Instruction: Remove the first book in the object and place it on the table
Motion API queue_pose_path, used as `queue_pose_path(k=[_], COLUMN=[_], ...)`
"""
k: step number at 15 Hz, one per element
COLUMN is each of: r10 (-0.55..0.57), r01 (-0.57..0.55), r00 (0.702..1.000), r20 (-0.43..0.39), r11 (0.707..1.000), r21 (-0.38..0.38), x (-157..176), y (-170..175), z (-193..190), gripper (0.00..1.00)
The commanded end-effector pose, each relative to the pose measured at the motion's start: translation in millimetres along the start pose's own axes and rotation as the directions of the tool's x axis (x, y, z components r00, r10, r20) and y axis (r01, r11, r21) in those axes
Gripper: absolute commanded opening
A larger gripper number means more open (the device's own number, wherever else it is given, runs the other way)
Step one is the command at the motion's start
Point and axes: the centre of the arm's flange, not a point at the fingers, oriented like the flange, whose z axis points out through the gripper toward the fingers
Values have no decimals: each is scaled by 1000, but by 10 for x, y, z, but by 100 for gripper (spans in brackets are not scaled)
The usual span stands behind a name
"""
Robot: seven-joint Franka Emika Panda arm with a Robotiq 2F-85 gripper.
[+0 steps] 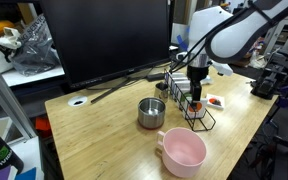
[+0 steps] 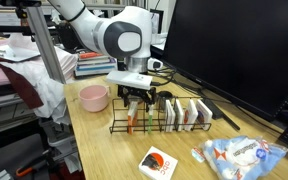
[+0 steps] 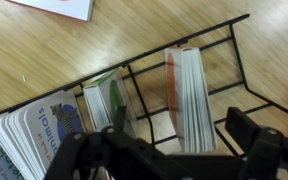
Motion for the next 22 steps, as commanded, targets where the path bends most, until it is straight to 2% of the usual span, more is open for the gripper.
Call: queue_pose_path(k=[1,3,13,15,17,22], r10=[-20,-28,-38,-25,-4,61], r01=[20,28,39,27,7,-63], r00=[1000,999,999,999,999,998], r20=[14,24,39,45,38,-24], r11=[1000,999,999,998,997,990], r21=[-20,-22,-34,-50,-72,-128], x=[129,139,142,110,64,-98], y=[49,45,80,77,69,-94], z=[81,136,123,32,-83,-611], gripper=[100,73,2,0,4,4])
